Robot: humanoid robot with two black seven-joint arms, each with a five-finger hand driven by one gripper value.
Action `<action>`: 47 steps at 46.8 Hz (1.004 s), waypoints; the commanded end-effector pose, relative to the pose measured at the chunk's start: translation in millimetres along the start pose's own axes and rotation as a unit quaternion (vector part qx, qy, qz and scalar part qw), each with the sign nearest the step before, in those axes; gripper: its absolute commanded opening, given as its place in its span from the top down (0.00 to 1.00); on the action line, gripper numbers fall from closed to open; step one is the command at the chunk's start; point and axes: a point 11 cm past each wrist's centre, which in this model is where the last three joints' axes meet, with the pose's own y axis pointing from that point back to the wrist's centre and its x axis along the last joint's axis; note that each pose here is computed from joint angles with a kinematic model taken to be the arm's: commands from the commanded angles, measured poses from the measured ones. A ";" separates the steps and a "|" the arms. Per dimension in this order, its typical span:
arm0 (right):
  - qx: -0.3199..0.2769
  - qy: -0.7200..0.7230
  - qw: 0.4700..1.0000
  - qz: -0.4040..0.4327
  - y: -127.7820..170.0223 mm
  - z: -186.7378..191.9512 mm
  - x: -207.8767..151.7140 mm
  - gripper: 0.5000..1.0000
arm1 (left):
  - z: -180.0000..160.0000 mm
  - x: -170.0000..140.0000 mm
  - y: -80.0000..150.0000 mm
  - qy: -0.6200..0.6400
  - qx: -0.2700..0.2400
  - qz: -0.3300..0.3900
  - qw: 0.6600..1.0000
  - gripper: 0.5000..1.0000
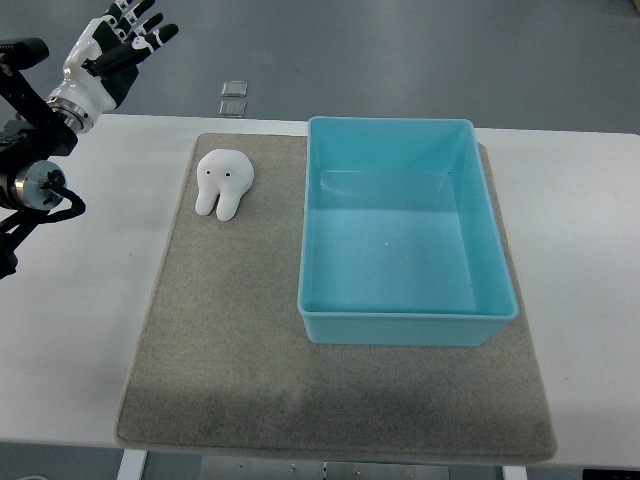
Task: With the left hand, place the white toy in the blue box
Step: 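Reach the left hand down toward the white bunny toy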
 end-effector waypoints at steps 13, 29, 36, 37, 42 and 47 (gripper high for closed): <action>0.000 0.000 1.000 0.000 -0.1 -0.5 0.0 0.13 | 0.2 2.8 6.0 -0.271 0.046 -0.095 0.957 0.02; 0.000 0.000 1.000 0.000 -0.1 -0.5 0.0 0.13 | -9.8 -0.5 14.1 -0.430 0.077 -0.169 0.884 0.04; 0.000 0.000 1.000 0.000 -0.1 -0.5 0.0 0.13 | -14.8 -7.7 15.2 -0.486 0.073 -0.199 0.848 0.06; 0.000 0.000 1.000 0.000 -0.1 -0.5 0.0 0.13 | -15.3 -9.3 15.0 -0.491 0.071 -0.201 0.844 0.06; 0.000 0.000 1.000 0.000 -0.1 -0.5 0.0 0.13 | -17.4 -12.9 15.1 -0.518 0.063 -0.207 0.828 0.06; 0.000 0.000 1.000 0.000 -0.1 -0.5 0.0 0.13 | -20.6 -18.7 16.4 -0.530 0.061 -0.222 0.816 0.06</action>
